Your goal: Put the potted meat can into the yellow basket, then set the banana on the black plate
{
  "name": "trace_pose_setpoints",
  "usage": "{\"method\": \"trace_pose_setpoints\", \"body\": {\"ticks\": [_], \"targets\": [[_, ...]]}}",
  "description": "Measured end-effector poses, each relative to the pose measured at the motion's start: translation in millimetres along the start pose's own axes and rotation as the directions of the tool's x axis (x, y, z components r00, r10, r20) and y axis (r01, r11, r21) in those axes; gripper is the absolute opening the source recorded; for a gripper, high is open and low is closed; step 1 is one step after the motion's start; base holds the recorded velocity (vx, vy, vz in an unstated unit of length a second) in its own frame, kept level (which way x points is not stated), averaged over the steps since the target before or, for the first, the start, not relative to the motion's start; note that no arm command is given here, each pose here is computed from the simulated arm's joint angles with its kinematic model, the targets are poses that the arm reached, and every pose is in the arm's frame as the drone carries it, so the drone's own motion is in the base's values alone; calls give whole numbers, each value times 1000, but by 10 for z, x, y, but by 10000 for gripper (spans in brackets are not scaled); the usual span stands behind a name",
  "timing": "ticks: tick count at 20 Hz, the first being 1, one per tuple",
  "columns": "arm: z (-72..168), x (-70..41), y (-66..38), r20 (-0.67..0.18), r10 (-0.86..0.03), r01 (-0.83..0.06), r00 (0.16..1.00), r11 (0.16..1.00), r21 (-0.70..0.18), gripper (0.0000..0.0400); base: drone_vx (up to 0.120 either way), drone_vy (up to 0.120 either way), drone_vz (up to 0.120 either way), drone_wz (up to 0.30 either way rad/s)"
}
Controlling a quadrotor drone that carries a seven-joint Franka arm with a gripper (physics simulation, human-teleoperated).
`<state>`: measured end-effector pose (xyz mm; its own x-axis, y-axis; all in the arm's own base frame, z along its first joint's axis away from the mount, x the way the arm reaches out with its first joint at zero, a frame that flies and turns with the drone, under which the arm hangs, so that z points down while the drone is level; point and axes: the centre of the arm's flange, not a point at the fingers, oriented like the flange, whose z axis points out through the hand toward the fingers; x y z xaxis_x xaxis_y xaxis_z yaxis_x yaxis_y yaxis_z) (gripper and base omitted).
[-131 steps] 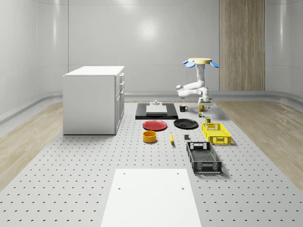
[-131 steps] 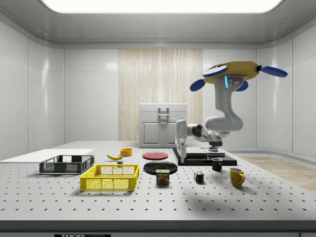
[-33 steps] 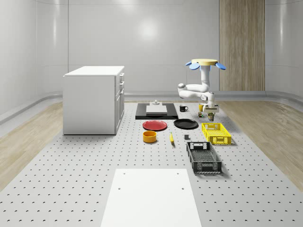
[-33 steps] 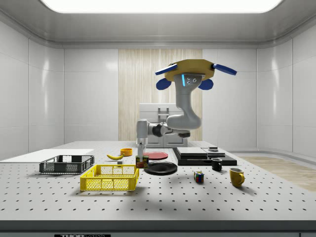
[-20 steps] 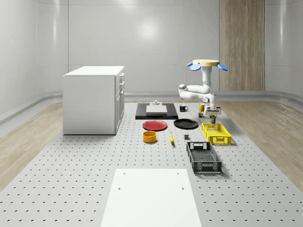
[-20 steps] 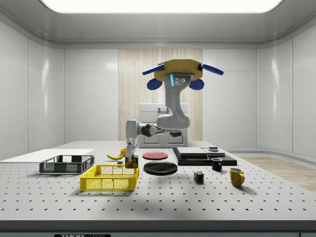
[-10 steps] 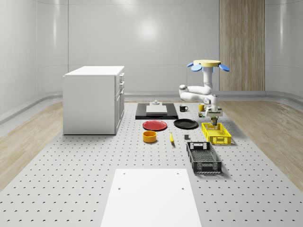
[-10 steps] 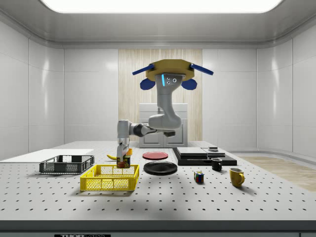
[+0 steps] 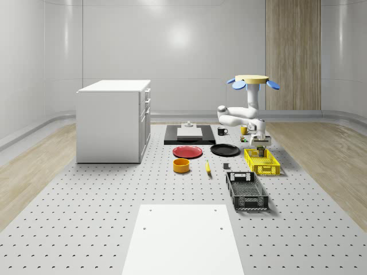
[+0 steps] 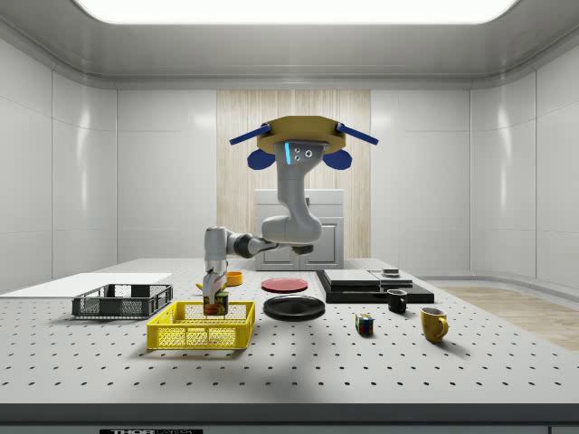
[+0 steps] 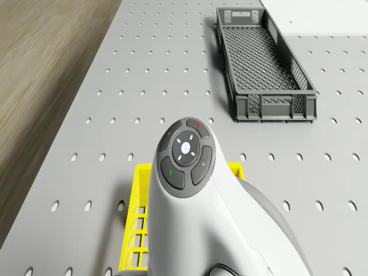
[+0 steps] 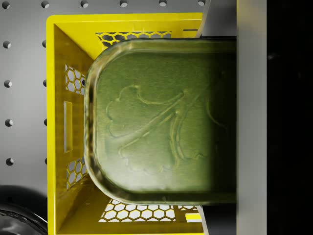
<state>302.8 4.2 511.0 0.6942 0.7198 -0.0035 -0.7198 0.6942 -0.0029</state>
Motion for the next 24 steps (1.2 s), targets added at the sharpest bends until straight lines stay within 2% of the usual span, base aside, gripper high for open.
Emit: {"method": "trace_pose_setpoints", "body": {"ticks": [14, 16, 18, 24], "targets": [[460, -1, 0, 0, 0, 0, 1000, 1000, 0, 286, 0, 0, 0, 0], [487, -2, -1, 1, -4, 4, 1000, 1000, 1, 330, 0, 0, 0, 0], [474, -3, -2, 3, -8, 8, 1000, 1000, 1, 358, 0, 0, 60, 0], [432, -3, -2, 5, -15, 15, 1000, 1000, 2, 391, 20, -27, 120, 0]]}}
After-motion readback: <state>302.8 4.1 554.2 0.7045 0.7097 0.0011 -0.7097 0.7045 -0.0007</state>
